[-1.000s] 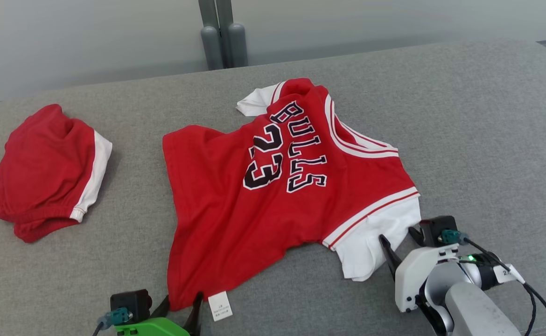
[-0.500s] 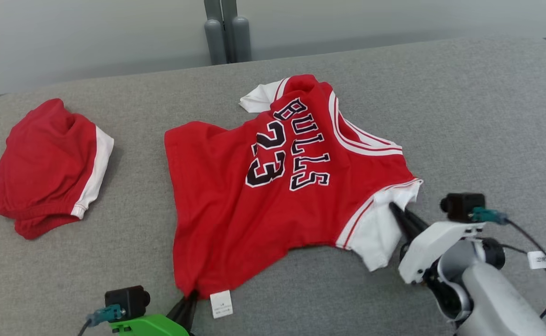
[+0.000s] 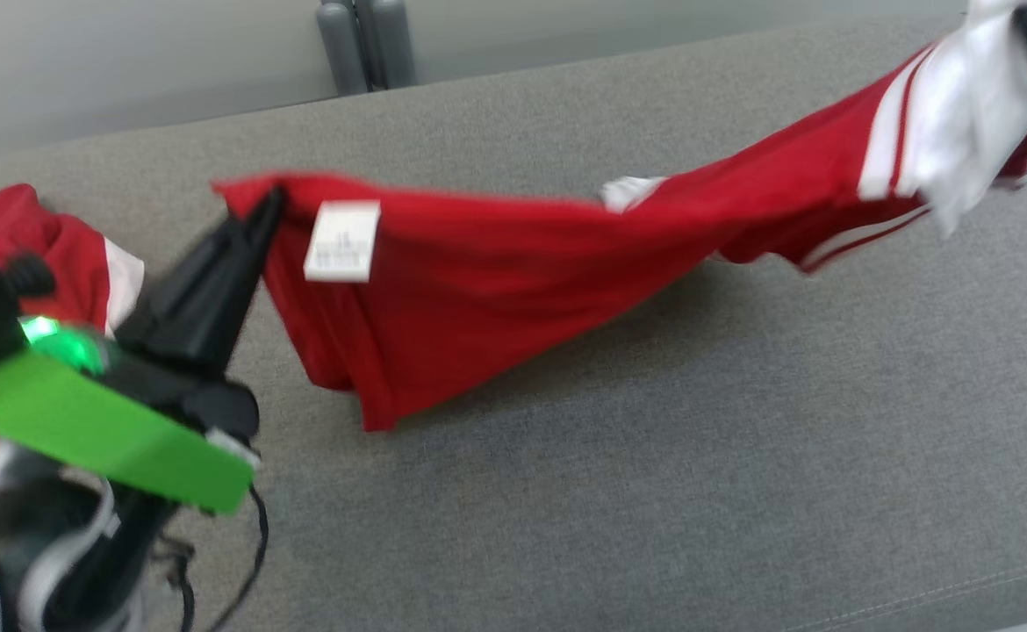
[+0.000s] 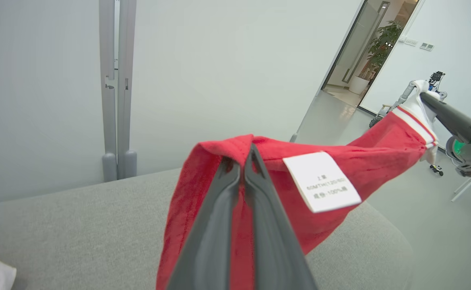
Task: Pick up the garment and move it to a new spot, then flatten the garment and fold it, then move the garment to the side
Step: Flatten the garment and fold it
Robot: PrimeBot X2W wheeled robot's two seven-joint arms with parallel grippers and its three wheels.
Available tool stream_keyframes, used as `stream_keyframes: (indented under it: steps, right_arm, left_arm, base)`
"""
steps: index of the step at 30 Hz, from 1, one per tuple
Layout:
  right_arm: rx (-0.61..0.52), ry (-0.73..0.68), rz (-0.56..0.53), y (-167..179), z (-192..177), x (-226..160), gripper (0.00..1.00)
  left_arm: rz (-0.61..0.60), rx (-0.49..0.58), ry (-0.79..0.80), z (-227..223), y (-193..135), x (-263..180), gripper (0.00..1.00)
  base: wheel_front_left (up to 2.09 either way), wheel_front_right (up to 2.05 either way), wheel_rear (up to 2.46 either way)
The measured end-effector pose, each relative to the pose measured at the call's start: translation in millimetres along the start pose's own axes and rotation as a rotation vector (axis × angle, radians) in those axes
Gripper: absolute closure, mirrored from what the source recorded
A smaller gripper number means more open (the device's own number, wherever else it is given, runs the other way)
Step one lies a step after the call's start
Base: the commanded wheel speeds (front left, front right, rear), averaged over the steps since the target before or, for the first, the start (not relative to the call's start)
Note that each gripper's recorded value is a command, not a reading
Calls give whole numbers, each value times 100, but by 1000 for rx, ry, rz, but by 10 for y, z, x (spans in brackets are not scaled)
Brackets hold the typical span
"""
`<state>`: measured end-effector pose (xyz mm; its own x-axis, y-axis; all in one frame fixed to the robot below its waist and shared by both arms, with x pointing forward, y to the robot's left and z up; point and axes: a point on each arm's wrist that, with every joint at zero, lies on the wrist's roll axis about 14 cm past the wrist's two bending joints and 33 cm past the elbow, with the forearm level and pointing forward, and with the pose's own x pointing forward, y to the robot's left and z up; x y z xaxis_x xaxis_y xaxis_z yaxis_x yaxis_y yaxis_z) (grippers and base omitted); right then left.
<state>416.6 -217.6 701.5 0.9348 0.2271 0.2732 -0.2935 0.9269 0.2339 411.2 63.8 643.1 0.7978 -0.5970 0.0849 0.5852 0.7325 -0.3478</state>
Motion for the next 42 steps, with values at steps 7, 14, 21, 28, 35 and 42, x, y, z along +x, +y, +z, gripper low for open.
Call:
stream_keyframes:
  steps: [7,14,21,28,35,42]
  right_arm:
    - [-146,-51,-41,-265,583,937,100]
    - [-172,-65,-121,-531,310,2122,100]
    - [-129,-120,-84,-517,-349,2808,100]
    - [-35,35,-43,-607,-1703,2642,100]
    - [162,107,-133,-812,-2380,1688,100]
    - [241,269,-283,-900,-2726,323,100]
  left_arm:
    - [-8,116,-50,746,389,1058,100]
    - [183,141,-172,994,1336,1956,100]
    - [294,206,-243,656,2133,2266,100]
    - [368,219,-137,-277,2661,2057,100]
    - [390,144,-50,-1094,2594,1523,100]
    - [417,30,75,-1823,2159,582,100]
  base:
    - [0,0,0]
    - [0,0,0]
    - [0,0,0]
    - [0,0,0]
    - [0,0,0]
    - [0,0,0]
